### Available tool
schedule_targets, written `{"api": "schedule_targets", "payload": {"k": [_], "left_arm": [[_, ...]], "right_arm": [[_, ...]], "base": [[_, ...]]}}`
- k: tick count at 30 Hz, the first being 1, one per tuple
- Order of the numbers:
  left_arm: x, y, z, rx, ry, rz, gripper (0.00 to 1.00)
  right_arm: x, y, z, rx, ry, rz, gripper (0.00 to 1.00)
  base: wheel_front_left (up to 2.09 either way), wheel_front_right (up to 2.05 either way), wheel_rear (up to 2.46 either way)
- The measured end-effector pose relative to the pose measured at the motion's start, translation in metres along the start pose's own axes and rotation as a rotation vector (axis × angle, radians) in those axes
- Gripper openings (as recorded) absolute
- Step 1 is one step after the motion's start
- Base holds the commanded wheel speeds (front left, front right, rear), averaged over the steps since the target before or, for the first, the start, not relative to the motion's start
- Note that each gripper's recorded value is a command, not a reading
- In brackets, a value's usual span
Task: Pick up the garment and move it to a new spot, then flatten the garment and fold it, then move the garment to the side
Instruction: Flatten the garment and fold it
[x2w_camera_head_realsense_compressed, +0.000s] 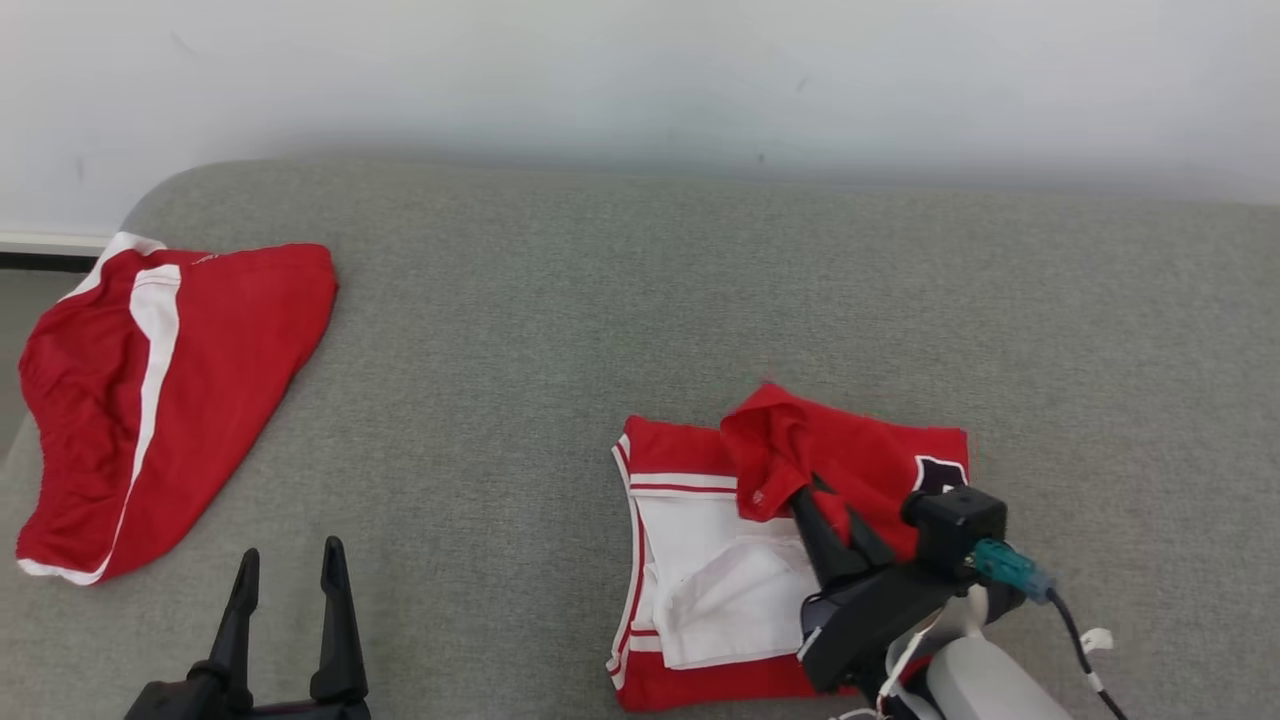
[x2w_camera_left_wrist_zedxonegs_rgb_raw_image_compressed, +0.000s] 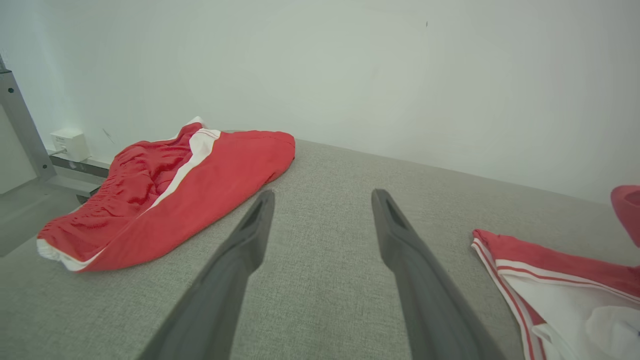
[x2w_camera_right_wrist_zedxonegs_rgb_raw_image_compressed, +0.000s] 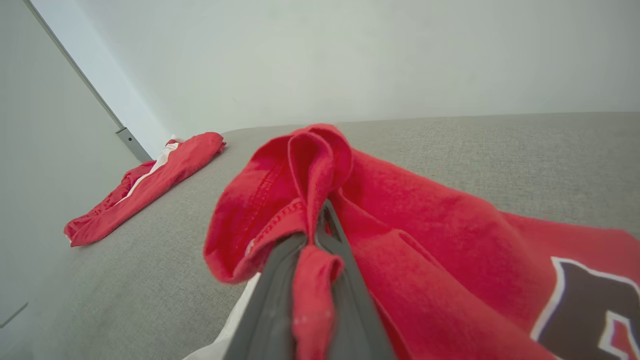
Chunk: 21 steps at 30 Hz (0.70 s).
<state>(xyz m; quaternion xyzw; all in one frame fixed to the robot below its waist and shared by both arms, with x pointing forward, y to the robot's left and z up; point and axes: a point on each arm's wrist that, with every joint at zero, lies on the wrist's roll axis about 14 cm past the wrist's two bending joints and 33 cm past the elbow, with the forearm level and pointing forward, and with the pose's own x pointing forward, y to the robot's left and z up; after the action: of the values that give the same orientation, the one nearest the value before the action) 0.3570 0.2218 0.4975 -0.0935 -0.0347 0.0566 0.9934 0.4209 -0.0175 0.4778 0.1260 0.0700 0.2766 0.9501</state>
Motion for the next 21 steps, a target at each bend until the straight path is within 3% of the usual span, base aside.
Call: {"api": "schedule_targets", "payload": {"k": [6,13,14,15,21], "left_arm": [[-0.004,0.012,0.002,0.006,-0.004,0.034,1.0],[-0.008,0.017,0.001,0.005,0.002,0.046,1.0],[-0.008,0.017,0.0,0.004,0.004,0.046,1.0],[-0.008,0.017,0.0,0.004,0.004,0.046,1.0],[-0.007,0.017,-0.003,0.003,0.012,0.047,1.0]], "right_arm": [[0.011,0.03,-0.014,0.028,0.029,0.066,0.0],[0.018,0.033,-0.025,0.03,0.059,0.068,0.0],[0.018,0.032,-0.029,0.028,0.072,0.065,0.4],[0.018,0.032,-0.031,0.024,0.077,0.066,1.0],[0.022,0.033,-0.017,0.024,0.023,0.069,1.0]], "base": [[0.0,0.0,0.0],[0.0,0.0,0.0],[0.0,0.0,0.0],[0.0,0.0,0.0],[0.0,0.0,0.0]]}}
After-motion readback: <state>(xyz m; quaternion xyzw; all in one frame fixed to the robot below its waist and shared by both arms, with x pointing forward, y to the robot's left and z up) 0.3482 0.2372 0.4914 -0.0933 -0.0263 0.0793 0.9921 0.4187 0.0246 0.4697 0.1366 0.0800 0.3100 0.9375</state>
